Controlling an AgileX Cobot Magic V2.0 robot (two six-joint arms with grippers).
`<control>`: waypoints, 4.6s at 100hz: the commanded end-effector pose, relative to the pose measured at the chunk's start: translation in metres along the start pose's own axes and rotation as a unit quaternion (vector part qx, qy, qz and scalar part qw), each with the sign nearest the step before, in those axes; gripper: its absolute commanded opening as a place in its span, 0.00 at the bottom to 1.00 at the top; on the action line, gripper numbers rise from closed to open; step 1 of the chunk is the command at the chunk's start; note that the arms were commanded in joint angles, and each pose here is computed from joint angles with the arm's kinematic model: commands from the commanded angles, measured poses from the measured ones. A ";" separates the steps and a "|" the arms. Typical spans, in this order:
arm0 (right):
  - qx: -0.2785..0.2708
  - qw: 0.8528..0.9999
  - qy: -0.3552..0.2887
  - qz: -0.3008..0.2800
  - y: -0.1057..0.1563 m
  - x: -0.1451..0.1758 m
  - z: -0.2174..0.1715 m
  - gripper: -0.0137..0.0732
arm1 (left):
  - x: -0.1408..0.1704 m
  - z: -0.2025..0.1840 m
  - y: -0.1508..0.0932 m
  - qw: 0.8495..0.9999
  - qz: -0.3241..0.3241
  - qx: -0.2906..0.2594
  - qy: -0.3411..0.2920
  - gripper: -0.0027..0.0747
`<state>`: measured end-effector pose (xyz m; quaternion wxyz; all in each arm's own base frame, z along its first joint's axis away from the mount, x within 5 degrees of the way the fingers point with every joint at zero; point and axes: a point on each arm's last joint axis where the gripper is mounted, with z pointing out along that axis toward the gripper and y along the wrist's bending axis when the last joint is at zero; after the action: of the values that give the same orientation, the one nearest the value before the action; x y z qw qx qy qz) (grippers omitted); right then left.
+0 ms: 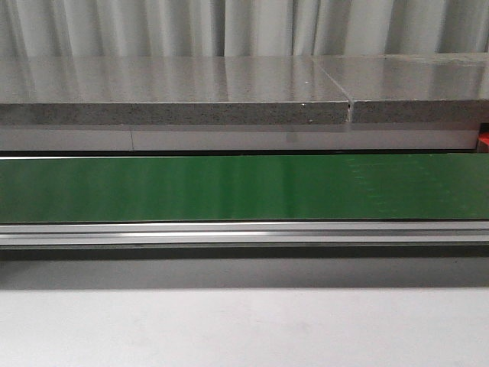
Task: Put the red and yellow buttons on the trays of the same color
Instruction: 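Lower the left gripper onto a red button in the pile and grasp it, then lift the red button with the left gripper and set it on the belt, then lower the left gripper onto a yellow button in the pile and grasp it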
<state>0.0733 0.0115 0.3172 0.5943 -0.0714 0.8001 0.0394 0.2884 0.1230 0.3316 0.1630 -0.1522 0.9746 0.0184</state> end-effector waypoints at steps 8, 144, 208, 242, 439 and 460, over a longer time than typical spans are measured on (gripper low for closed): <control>0.002 0.999 -0.045 -0.006 -0.001 -0.013 -0.003 0.08 | -0.007 -0.016 -0.035 0.998 0.059 0.008 -0.033 0.30; 0.002 0.999 -0.045 -0.006 -0.001 -0.013 -0.003 0.08 | -0.026 0.026 -0.080 0.993 0.106 0.047 -0.035 0.65; 0.002 0.999 -0.045 -0.006 -0.001 -0.013 -0.003 0.08 | -0.010 -0.011 0.005 0.997 -0.065 0.003 -0.039 0.65; 0.002 0.999 -0.045 -0.006 -0.001 -0.013 -0.003 0.08 | -0.013 0.025 0.035 0.994 -0.109 -0.017 0.023 0.65; 0.002 0.999 -0.045 -0.006 -0.001 -0.013 -0.003 0.08 | -0.019 0.001 0.017 0.996 -0.066 -0.038 -0.053 0.24; 0.002 0.999 -0.045 -0.006 -0.001 -0.013 -0.003 0.08 | -0.018 -0.012 -0.024 0.997 0.007 -0.017 -0.071 0.24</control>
<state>0.0733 0.0115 0.3172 0.5943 -0.0714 0.8001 0.0394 0.3077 0.1212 0.3258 0.1832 -0.1771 0.9659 0.0465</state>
